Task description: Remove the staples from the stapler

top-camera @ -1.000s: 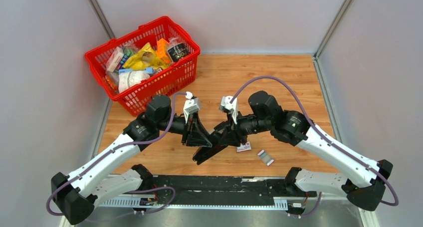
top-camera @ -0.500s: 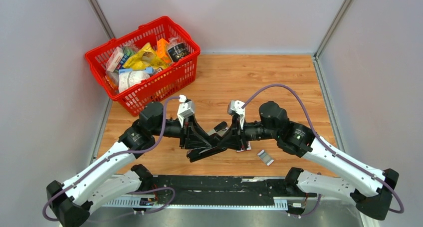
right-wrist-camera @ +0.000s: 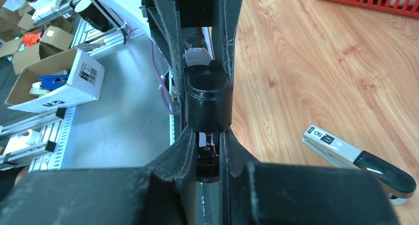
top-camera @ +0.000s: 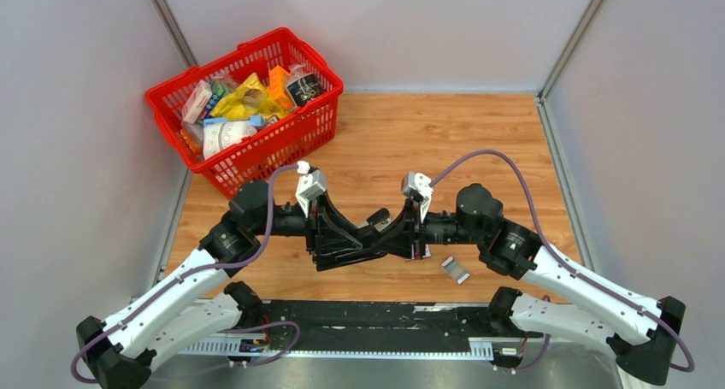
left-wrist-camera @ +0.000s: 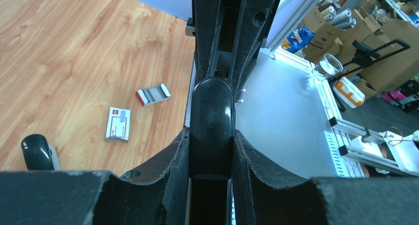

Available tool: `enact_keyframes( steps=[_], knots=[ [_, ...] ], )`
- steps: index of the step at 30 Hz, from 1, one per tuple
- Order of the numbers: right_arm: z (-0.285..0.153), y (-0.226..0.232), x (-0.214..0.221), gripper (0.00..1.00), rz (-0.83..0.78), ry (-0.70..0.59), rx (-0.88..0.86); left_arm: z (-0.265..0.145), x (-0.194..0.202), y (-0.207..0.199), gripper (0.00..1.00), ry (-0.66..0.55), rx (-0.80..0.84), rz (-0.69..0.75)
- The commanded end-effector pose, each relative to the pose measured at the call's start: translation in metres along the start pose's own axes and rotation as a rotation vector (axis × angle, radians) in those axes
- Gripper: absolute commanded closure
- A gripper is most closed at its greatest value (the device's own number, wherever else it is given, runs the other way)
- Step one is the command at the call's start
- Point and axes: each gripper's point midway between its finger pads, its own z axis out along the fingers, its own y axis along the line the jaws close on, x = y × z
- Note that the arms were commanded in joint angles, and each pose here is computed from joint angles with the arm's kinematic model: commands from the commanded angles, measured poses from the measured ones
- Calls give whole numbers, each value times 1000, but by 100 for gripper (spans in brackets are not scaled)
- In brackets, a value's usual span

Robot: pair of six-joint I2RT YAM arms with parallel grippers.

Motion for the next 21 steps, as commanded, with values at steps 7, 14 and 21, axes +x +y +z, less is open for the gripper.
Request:
enact_keyframes(
  steps=[7, 14, 21],
  knots=[
    [5, 8, 66, 100, 147, 164, -48, -12, -83, -19, 100, -292, -35, 216],
    [14, 12, 79, 100, 177, 172, -76, -17, -93, -17, 100, -345, -77, 225],
    [24, 18, 89, 100, 192, 185, -99, -21, -99, -14, 100, -403, -104, 211]
  ],
)
